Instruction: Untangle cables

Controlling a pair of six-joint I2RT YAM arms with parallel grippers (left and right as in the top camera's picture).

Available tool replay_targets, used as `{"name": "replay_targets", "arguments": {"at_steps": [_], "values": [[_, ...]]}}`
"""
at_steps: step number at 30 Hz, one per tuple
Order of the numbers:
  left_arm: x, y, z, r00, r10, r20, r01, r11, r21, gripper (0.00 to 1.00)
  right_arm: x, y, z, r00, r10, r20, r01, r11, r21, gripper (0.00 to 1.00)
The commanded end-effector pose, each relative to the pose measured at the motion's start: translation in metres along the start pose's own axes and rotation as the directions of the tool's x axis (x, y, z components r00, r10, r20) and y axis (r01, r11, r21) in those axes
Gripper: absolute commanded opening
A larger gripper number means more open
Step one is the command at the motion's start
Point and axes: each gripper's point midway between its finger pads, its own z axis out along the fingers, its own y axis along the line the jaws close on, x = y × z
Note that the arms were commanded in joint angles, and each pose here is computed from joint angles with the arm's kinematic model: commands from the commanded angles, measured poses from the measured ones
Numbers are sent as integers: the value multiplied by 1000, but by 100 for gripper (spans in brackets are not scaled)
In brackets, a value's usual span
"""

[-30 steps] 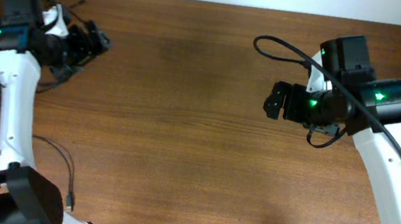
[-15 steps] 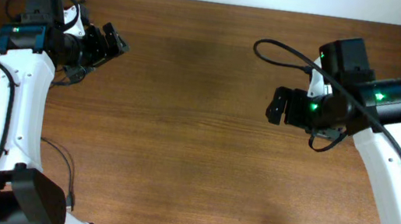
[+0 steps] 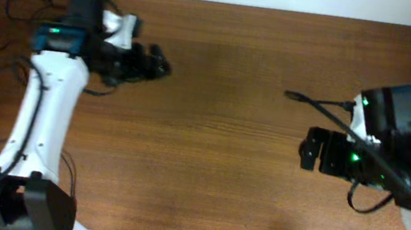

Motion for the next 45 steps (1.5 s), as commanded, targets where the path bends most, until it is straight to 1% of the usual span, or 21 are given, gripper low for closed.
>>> {"name": "replay_targets", "arguments": {"at_steps": [1,3,6,8,11,13,16,18,22,27,30,45], "values": [[17,-31,16,979,198,-45,-201,977,-73,99,10,-7,-15,999,-12,38,12,1000,12,99],[24,-38,17,971,231,-63,-237,966,-104,99,19,-10,-25,997,-14,72,14,1000,1,99],[30,-37,2,977,206,-49,-211,966,-152,99,29,-25,-36,990,-16,140,10,999,40,99],[35,-39,-22,975,221,-13,-220,958,-186,99,39,-36,-38,985,-16,170,5,998,68,99],[47,-47,-56,968,245,46,-232,953,-193,99,52,-42,-33,982,-16,186,4,998,65,99],[61,-50,-79,959,265,99,-243,950,-195,99,57,-45,-26,980,-16,200,4,998,60,99],[86,-50,-108,936,296,190,-258,944,-205,99,60,-46,-17,975,-15,221,4,999,49,99],[106,-49,-124,907,322,272,-273,940,-203,99,58,-46,-10,974,-15,228,5,999,45,99],[131,-47,-140,868,346,356,-292,936,-198,99,53,-44,-6,975,-16,223,5,999,47,98],[146,-52,-165,819,366,441,-311,930,-194,99,53,-44,-3,978,-16,206,5,999,54,98],[149,-54,-170,808,370,459,-315,929,-194,99,54,-44,-2,980,-16,200,5,998,57,98],[149,-54,-170,807,370,460,-315,929,-194,99,54,-44,-2,980,-16,200,5,998,57,99]]}}
